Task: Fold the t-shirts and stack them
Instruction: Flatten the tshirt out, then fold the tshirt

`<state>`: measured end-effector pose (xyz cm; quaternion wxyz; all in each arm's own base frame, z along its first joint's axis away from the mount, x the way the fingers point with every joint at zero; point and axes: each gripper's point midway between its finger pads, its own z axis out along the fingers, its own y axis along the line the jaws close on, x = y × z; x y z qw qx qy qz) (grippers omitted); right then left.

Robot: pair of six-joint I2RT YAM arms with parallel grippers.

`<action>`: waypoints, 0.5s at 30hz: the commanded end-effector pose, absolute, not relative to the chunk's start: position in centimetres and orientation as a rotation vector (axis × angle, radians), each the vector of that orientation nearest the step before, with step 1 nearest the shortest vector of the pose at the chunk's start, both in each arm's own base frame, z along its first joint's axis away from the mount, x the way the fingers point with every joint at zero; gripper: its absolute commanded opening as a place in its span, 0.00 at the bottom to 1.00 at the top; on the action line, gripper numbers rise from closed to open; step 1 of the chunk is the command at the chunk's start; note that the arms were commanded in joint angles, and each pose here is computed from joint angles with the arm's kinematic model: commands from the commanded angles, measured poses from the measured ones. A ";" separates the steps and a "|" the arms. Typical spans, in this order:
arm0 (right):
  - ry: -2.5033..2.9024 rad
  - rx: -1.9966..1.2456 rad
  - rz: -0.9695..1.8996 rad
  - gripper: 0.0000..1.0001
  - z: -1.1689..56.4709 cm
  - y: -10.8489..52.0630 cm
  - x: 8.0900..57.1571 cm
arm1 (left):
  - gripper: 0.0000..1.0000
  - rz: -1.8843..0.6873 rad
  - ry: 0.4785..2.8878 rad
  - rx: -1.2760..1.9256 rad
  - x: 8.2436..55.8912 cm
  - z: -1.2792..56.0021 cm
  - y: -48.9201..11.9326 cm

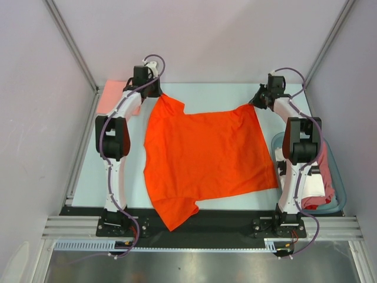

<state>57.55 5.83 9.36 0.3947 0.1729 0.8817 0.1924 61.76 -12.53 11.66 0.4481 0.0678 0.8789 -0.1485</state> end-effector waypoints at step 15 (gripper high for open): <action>2.332 0.463 0.518 0.01 9.6 3.9 60.9 | 0.00 -0.367 2.140 0.103 62.0 16.1 -10.2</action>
